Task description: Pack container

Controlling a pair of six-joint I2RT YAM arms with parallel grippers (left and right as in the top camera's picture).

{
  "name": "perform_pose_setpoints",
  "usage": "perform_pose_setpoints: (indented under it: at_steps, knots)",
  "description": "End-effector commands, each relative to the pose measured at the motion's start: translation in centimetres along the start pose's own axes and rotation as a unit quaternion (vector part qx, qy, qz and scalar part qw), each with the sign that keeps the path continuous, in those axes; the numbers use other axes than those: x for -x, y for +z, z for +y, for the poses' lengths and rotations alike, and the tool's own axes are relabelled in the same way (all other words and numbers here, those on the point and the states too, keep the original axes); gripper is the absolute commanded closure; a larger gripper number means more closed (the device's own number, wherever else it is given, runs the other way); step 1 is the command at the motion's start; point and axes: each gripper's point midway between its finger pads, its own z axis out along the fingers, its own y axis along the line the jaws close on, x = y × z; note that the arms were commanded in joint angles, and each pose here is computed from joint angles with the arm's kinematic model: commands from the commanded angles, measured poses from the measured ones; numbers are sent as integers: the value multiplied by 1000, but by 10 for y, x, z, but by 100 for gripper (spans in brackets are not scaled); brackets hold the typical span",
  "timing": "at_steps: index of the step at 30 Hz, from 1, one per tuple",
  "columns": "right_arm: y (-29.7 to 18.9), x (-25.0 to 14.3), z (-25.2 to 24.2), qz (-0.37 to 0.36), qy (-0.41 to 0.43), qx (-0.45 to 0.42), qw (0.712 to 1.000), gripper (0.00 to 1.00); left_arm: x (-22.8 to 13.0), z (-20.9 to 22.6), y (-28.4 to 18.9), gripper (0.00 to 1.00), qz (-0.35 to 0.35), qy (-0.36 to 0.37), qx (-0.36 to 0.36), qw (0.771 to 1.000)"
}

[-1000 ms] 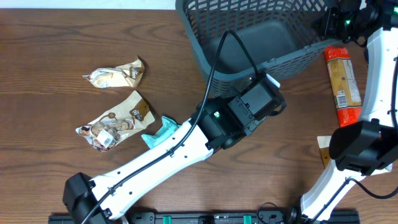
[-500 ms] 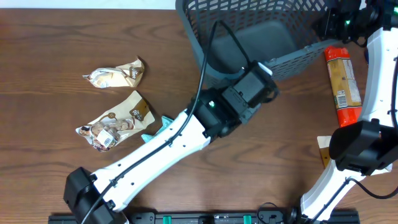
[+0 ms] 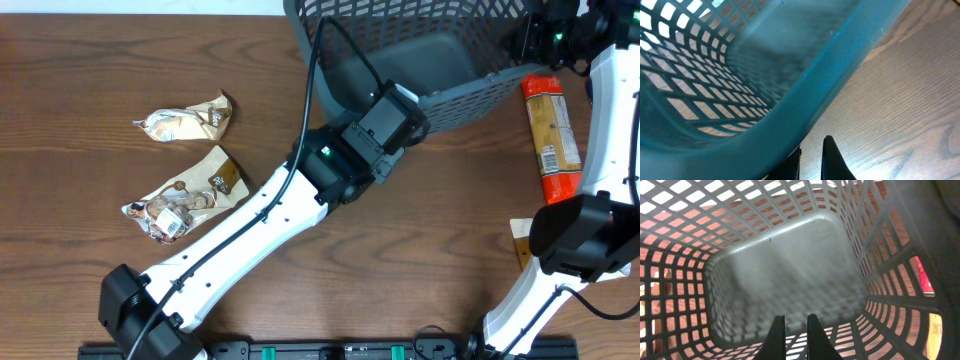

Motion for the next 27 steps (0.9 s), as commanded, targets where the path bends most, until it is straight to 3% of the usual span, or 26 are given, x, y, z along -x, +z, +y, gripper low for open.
perform_pose_setpoints:
  at_steps: [1, 27]
  knots:
    - [5, -8, 1, 16, -5, 0, 1000, 99, 4, 9, 5, 94, -4, -4, 11, 1000]
    - [4, -26, 4, 52, 8, 3, 999, 99, 15, 56, 13, 94, -19, -49, 43, 998]
